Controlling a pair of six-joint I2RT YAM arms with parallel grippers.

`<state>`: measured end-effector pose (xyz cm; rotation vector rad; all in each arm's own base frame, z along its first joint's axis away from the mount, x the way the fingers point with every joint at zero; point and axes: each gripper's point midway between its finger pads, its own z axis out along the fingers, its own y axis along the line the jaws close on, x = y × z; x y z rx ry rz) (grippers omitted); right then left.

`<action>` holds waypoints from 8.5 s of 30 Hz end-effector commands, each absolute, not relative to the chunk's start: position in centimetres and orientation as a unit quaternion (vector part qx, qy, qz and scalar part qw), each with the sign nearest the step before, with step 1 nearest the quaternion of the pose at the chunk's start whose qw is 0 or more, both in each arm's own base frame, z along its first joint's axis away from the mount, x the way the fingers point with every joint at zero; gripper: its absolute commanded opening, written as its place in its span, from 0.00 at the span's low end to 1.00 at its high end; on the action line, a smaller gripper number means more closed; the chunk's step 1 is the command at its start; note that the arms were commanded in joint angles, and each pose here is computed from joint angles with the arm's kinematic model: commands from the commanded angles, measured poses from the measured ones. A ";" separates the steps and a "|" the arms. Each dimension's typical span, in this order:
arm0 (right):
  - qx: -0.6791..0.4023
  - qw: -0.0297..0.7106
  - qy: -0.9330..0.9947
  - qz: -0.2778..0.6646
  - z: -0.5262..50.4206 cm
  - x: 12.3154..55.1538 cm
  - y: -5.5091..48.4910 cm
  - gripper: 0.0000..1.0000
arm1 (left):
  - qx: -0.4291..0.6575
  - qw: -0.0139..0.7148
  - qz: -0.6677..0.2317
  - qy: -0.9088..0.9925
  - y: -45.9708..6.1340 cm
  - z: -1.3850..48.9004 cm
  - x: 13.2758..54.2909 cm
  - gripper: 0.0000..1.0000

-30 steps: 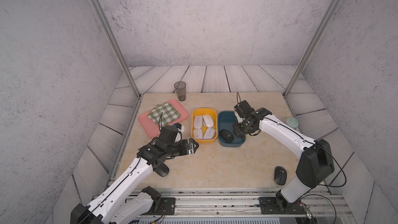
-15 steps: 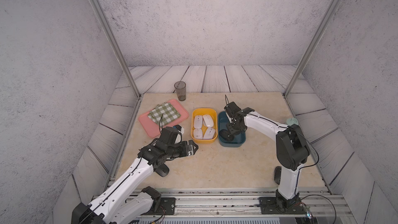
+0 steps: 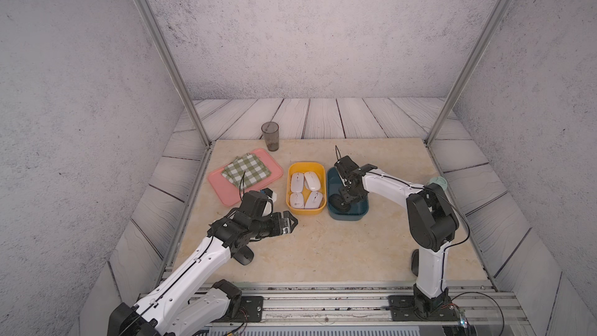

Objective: Place the mice by color into the storage box
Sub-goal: Place the mouse in the storage box, then adjust the mouse at the center of the board.

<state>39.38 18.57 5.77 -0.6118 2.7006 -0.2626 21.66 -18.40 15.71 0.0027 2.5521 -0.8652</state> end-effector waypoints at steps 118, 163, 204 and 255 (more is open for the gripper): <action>-0.151 0.176 0.957 0.174 13.1 27.8 22.0 0.99 | -0.487 0.033 -0.065 0.870 0.9 7.0 16.7 0.93; -0.164 0.207 0.955 0.138 15.4 26.6 19.2 0.99 | -0.461 -0.005 -0.081 0.884 -0.4 1.4 19.0 0.44; -0.025 0.232 0.960 0.153 21.1 24.6 10.6 0.99 | 0.315 -0.017 0.036 0.948 -21.6 3.1 21.4 0.24; -0.292 0.152 0.919 0.215 18.4 22.6 21.1 0.99 | -0.092 0.313 -0.151 0.933 -6.7 24.4 22.2 0.98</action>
